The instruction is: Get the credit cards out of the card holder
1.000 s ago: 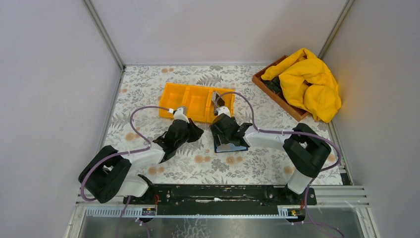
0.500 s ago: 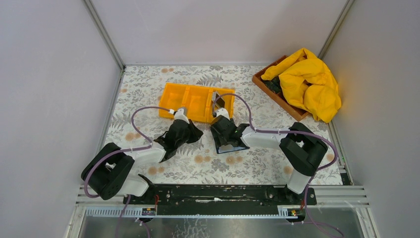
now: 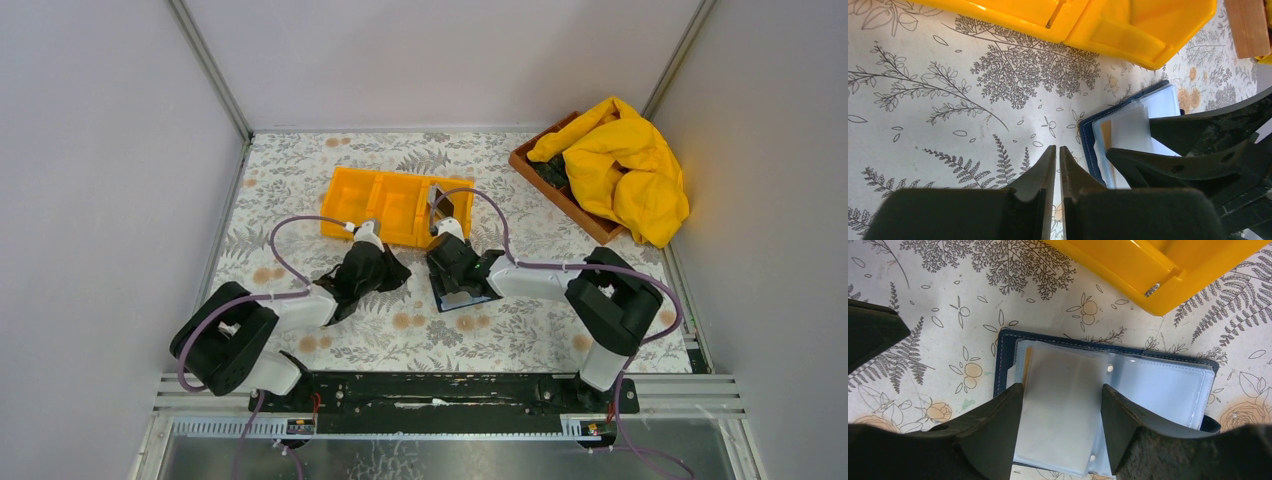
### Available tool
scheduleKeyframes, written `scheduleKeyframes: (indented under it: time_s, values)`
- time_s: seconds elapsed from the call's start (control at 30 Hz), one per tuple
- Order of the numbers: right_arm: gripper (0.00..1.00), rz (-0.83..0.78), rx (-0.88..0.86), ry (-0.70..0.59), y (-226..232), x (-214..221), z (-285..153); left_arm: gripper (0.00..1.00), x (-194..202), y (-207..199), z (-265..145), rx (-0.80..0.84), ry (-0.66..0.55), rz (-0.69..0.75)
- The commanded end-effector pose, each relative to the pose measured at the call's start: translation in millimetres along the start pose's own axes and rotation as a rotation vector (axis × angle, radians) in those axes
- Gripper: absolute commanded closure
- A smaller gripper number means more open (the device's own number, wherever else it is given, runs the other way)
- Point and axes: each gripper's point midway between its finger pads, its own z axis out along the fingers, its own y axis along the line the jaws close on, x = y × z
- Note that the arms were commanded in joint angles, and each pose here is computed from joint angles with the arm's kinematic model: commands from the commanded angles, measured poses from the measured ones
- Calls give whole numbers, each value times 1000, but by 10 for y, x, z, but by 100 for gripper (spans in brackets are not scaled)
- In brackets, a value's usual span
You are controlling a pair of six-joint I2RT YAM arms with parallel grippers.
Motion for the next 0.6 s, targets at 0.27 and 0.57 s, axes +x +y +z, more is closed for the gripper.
scheduleKeyframes:
  time_s: [0.27,0.57]
  values:
    - [42,106,-154,-67,123,-206,-219,89,-8,-130,70,69,17,-9]
    - [45,204,-280,-53,101,-208,-262,89,42,-367,49,210,42,-2]
